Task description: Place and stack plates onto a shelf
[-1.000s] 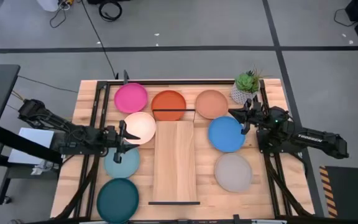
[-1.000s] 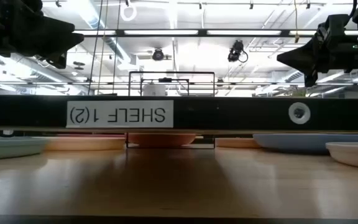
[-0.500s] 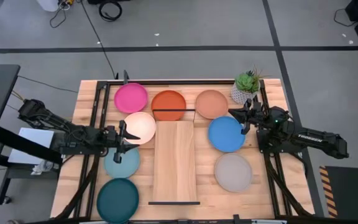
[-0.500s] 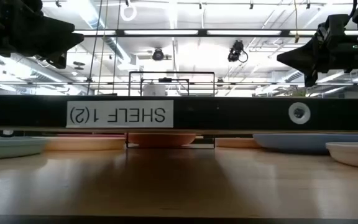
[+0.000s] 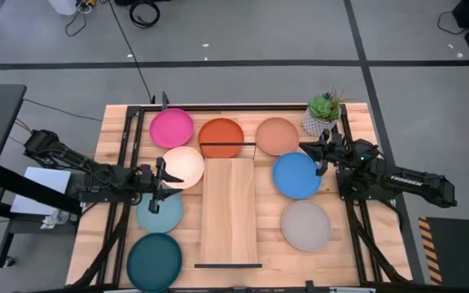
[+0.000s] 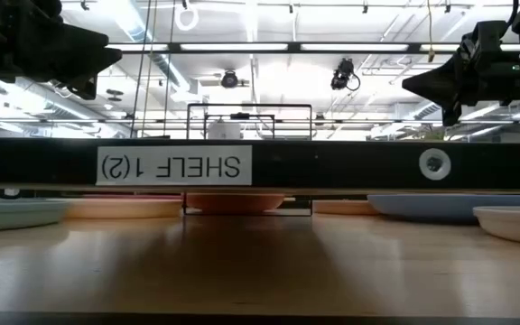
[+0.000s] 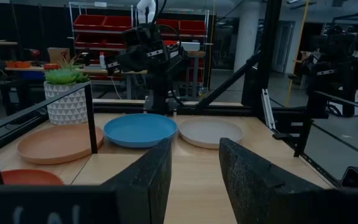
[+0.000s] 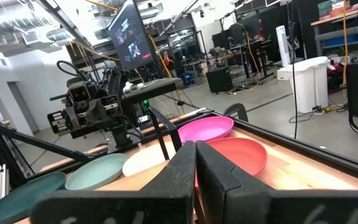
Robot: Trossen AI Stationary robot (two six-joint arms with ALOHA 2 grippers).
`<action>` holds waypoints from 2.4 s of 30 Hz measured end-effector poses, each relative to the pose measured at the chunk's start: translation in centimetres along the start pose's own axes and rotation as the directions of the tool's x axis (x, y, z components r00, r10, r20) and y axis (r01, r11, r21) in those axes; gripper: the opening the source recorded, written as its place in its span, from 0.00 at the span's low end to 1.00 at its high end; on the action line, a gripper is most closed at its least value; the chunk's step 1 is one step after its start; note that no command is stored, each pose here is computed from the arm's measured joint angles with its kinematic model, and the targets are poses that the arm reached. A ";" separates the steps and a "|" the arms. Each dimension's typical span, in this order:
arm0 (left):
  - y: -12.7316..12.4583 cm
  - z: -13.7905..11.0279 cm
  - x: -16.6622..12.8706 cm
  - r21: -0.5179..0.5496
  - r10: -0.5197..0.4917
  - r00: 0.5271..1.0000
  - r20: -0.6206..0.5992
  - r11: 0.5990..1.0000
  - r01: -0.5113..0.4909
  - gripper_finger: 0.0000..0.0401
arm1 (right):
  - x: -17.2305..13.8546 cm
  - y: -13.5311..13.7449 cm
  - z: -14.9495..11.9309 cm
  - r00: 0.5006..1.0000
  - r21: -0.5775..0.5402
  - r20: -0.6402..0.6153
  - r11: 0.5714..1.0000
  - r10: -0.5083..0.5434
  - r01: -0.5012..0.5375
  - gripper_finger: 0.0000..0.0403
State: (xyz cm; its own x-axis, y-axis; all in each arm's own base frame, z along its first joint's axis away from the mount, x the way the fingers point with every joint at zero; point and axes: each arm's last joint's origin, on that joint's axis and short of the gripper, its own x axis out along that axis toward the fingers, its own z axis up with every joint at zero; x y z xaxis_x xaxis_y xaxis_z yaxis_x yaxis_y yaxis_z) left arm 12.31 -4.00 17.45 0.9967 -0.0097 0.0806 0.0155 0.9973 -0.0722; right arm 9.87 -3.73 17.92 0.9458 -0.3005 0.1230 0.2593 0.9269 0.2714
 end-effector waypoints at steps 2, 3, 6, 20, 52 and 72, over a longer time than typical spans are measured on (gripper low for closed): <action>0.0 0.0 0.0 0.000 0.000 1.000 0.000 1.000 0.000 0.35 | 0.0 0.0 0.0 1.000 0.000 0.000 1.000 0.000 0.000 0.05; 0.0 0.0 0.0 0.000 0.000 1.000 0.000 1.000 0.000 0.35 | 0.0 0.0 0.0 1.000 0.000 0.000 1.000 0.000 0.000 0.05; 0.0 0.0 0.0 0.000 0.000 1.000 0.000 1.000 0.000 0.35 | 0.0 0.0 0.0 1.000 0.000 0.000 1.000 0.000 0.000 0.05; 0.0 0.0 0.0 0.000 0.000 1.000 0.000 1.000 0.000 0.35 | 0.0 0.0 0.0 1.000 0.000 0.000 1.000 0.000 0.000 0.05; 0.1 0.9 -0.1 -0.136 0.079 0.993 0.093 0.989 -0.066 0.35 | 1.9 0.3 2.7 0.960 -0.042 -0.206 0.982 -0.191 0.186 0.04; 1.0 1.0 -0.3 -0.179 0.367 0.926 0.094 0.921 -0.347 0.35 | 8.2 3.2 -1.5 0.568 -0.298 -0.776 0.953 -0.275 0.054 0.23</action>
State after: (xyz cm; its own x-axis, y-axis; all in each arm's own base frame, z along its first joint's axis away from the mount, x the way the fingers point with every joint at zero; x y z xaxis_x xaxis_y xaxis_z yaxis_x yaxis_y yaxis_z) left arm 11.96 -2.95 18.38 0.9207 0.3638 0.1416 -0.3171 0.9085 -0.2721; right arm 18.72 -2.89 18.34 0.6179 -0.2513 -0.7451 0.3569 0.9340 -0.0190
